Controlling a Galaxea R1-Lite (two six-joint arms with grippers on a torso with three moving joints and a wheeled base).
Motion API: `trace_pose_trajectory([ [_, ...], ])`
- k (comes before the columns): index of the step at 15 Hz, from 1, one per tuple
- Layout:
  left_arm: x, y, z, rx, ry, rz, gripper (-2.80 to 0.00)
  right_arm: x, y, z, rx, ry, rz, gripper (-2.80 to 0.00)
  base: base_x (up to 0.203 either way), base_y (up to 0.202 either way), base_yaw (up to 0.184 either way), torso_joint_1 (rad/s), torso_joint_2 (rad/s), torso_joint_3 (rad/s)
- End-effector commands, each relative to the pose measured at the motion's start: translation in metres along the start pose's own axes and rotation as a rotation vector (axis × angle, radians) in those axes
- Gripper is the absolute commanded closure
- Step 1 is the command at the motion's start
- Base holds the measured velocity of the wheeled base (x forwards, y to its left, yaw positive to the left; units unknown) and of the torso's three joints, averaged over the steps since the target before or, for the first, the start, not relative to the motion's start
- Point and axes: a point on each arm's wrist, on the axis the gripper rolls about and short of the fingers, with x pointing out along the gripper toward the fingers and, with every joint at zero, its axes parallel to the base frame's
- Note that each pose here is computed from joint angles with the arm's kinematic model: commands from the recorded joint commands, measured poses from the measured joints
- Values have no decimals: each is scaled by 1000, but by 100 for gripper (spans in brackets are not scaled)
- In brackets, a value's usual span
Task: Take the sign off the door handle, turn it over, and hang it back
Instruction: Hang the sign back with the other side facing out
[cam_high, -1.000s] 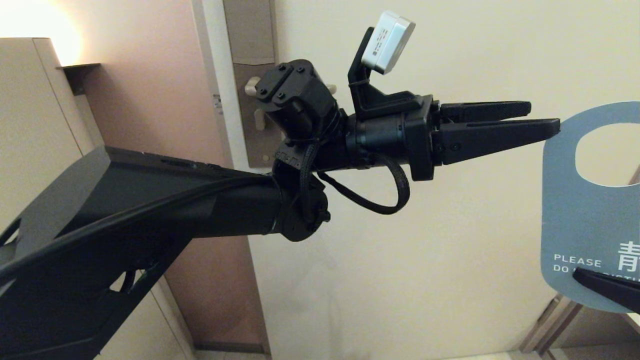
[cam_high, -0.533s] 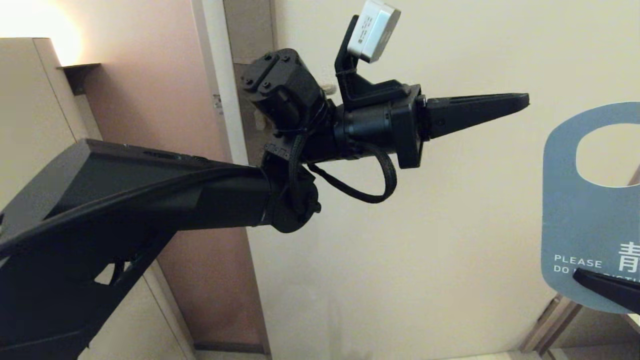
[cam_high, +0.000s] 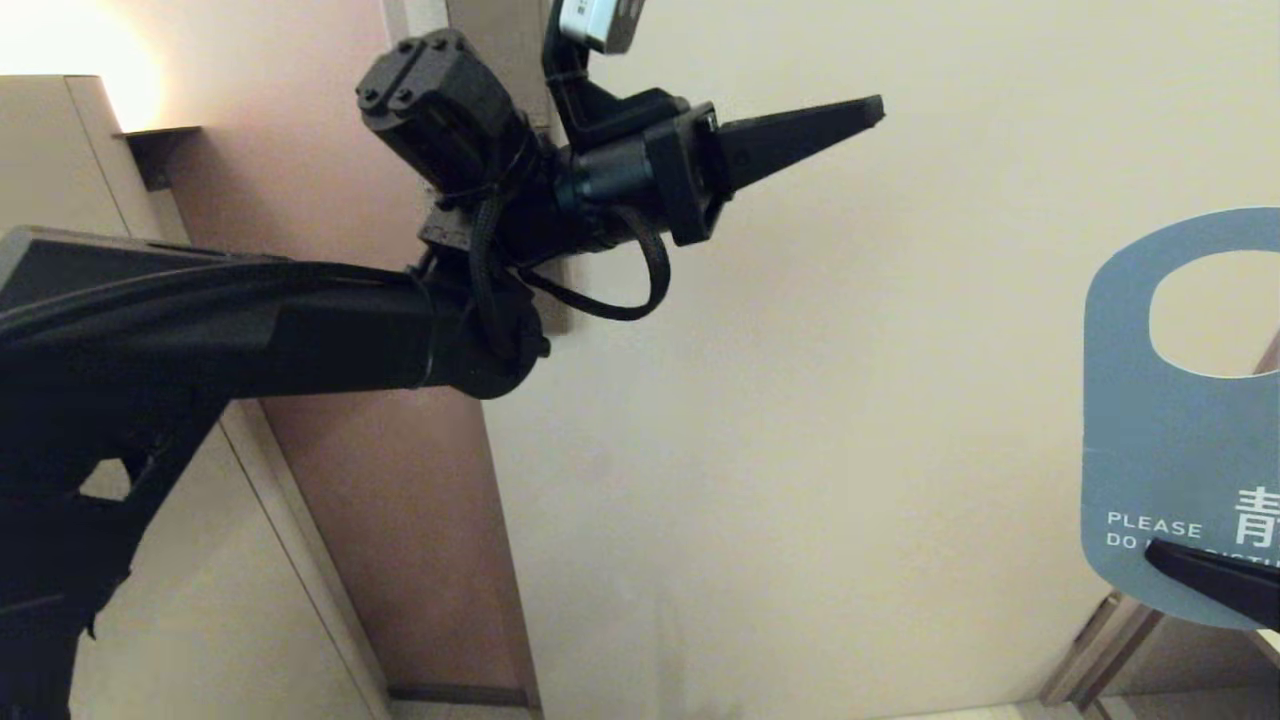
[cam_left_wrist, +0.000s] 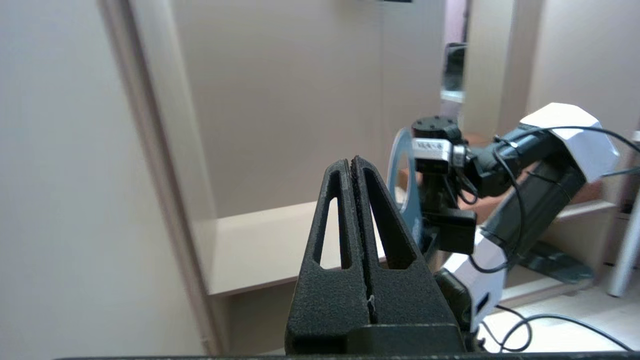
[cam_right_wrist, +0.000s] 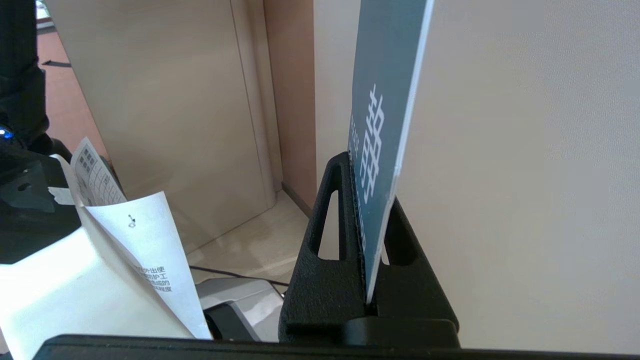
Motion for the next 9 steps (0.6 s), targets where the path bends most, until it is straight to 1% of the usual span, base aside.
trace_pose_trajectory([
  [1,-14,-9,26,45,-8,24,0,0,0,1,-3,-3,3,0,0,0,0,0,0,0],
  [4,-22,-27,50,64,-8,45,0,-2,2,1,-12,-12,3,0,0,0,0,0,0,0],
  [6,-31,-39,68,77,1,74,0,-2,2,1,-11,-11,3,0,0,0,0,0,0,0],
  [8,-38,-58,87,87,9,100,0,-2,2,1,-11,-11,3,0,0,0,0,0,0,0],
  [9,-41,-69,93,82,17,113,0,-2,2,1,-10,-10,3,0,0,0,0,0,0,0],
])
